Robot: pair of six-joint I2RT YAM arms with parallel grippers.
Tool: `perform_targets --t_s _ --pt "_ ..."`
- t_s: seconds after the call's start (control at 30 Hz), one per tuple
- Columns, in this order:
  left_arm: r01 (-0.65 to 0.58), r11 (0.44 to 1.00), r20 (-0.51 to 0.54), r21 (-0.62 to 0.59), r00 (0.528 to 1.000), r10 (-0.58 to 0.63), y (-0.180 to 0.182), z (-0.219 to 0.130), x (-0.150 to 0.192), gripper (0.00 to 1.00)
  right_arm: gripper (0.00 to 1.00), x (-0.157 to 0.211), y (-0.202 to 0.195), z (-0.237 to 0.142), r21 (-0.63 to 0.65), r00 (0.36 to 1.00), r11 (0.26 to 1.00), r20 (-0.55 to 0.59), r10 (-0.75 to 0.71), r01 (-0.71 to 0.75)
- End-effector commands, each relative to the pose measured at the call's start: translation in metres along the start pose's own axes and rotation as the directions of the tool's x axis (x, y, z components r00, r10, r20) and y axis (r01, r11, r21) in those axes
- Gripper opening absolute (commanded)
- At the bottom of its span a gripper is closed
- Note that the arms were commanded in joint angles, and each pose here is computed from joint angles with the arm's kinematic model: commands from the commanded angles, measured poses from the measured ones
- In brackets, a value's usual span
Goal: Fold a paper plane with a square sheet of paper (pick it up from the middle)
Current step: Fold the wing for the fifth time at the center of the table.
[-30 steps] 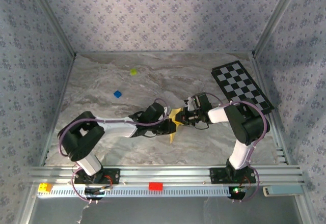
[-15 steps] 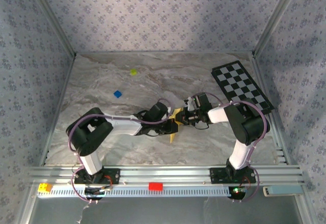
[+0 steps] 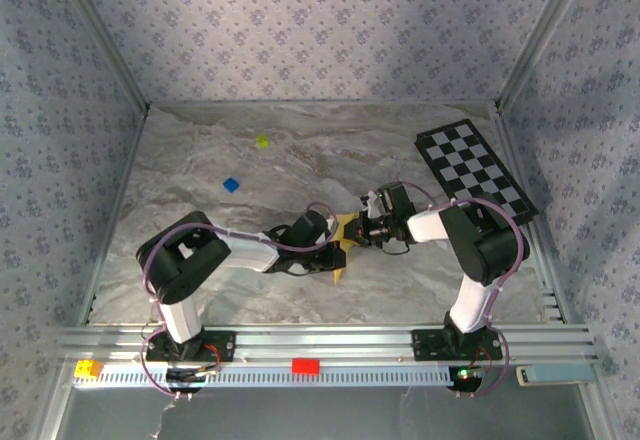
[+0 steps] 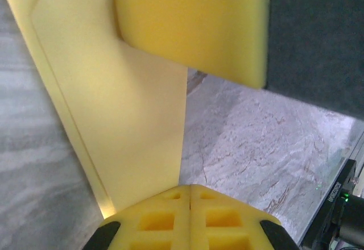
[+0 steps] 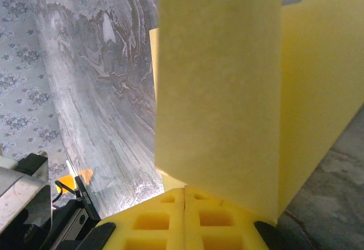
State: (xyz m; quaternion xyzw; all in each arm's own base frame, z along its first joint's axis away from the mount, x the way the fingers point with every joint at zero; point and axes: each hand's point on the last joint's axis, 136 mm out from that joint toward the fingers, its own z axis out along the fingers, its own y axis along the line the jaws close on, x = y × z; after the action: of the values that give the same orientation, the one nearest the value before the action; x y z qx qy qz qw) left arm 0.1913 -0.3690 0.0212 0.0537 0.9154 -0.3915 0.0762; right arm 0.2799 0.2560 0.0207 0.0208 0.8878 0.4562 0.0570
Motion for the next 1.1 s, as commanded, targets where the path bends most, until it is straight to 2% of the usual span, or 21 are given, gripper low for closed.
perform_targets --t_s 0.0,0.2,0.53,0.87,1.07 --pt "0.029 0.991 -0.152 -0.131 0.987 -0.049 0.035 -0.004 0.052 0.04 0.06 0.014 -0.044 0.004 0.149 0.997 0.986 -0.013 0.075 -0.072" --pt "-0.033 0.965 -0.207 -0.259 0.978 -0.022 0.053 -0.015 0.071 0.04 0.06 0.014 -0.043 0.004 0.150 0.997 0.986 -0.014 0.073 -0.070" --pt "-0.075 0.956 -0.246 -0.282 0.969 0.003 0.055 -0.025 0.093 0.05 0.06 0.015 -0.043 0.003 0.156 0.997 0.985 -0.017 0.080 -0.076" --pt "-0.087 0.957 -0.235 -0.276 0.972 0.021 0.053 -0.038 0.100 0.05 0.06 0.015 -0.042 0.003 0.154 0.997 0.985 -0.015 0.076 -0.072" --pt "-0.125 0.981 -0.121 -0.149 0.987 0.108 0.009 -0.049 0.072 0.05 0.06 0.014 -0.041 0.004 0.148 0.997 0.986 -0.014 0.079 -0.076"
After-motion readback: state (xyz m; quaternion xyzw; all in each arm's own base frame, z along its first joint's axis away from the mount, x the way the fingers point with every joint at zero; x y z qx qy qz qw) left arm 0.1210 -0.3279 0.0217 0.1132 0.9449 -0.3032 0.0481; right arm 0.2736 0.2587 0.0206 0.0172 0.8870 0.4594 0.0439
